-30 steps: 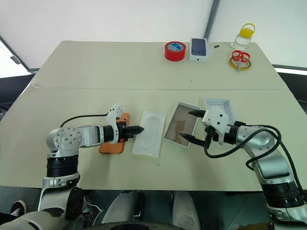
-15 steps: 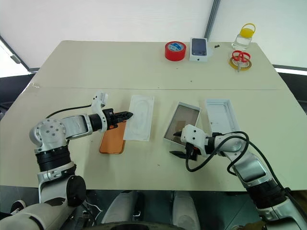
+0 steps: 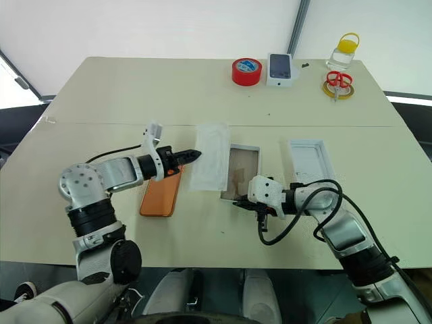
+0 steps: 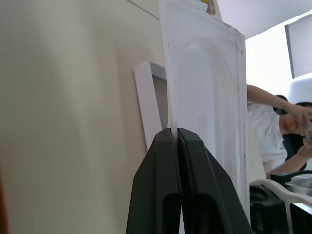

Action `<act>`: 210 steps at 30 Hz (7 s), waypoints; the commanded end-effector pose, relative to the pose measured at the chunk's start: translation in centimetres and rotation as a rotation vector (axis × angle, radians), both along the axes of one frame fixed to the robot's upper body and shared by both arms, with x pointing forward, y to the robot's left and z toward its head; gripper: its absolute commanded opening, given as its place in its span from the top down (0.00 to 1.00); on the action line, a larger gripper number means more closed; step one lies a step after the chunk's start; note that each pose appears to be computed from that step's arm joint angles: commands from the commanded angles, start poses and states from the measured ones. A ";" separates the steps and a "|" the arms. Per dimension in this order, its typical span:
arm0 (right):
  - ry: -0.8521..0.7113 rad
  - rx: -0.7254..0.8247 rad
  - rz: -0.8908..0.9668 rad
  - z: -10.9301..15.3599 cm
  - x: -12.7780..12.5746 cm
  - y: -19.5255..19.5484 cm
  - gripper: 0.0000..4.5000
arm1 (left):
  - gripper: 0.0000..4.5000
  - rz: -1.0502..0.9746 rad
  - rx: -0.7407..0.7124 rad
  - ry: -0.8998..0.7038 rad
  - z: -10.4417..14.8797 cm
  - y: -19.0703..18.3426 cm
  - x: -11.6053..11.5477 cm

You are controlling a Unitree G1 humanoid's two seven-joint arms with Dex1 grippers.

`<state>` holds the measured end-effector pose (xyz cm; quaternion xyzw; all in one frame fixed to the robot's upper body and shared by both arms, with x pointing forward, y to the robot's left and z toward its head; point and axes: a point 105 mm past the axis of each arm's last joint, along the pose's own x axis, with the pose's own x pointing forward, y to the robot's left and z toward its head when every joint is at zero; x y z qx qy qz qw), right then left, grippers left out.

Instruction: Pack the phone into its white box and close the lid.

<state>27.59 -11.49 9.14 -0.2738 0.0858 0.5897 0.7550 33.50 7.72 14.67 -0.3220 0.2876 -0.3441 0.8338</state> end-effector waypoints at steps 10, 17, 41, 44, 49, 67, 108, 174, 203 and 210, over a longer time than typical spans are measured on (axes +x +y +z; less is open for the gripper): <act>-0.013 -0.003 -0.018 1.6 -0.6 -1.8 0.36 | 1.00 0.001 0.020 -0.055 1.1 -1.8 1.1; -0.036 -0.041 -0.194 3.5 0.5 -7.6 0.36 | 1.00 -0.044 0.015 -0.043 0.5 -4.1 1.3; -0.129 0.041 -0.252 4.8 2.1 -7.7 0.36 | 1.00 -0.061 -0.015 0.067 -1.3 -7.4 -0.2; -0.131 0.040 -0.258 4.7 2.1 -7.7 0.34 | 0.80 -0.083 -0.008 0.059 -1.3 -7.7 -0.3; -0.139 0.034 -0.267 4.6 2.2 -7.9 0.34 | 0.25 -0.095 -0.094 0.076 -0.5 -8.1 -0.3; -0.217 0.150 -0.235 4.7 4.2 -1.3 0.99 | 0.12 0.073 0.451 -0.723 2.7 3.5 2.5; -0.375 -0.311 -0.097 1.2 6.3 -2.6 0.99 | 0.12 0.052 0.481 -0.901 1.9 6.0 0.9; -0.205 -0.213 -0.134 2.8 3.2 -6.9 0.99 | 0.12 0.082 0.506 -0.850 1.2 7.0 1.2; -0.254 -0.205 0.189 0.5 3.9 14.3 0.99 | 0.12 0.018 0.211 0.063 -5.7 13.3 -5.1; -0.285 -0.237 0.164 0.0 5.3 15.3 0.99 | 0.12 -0.015 0.204 0.126 -7.3 11.5 -5.1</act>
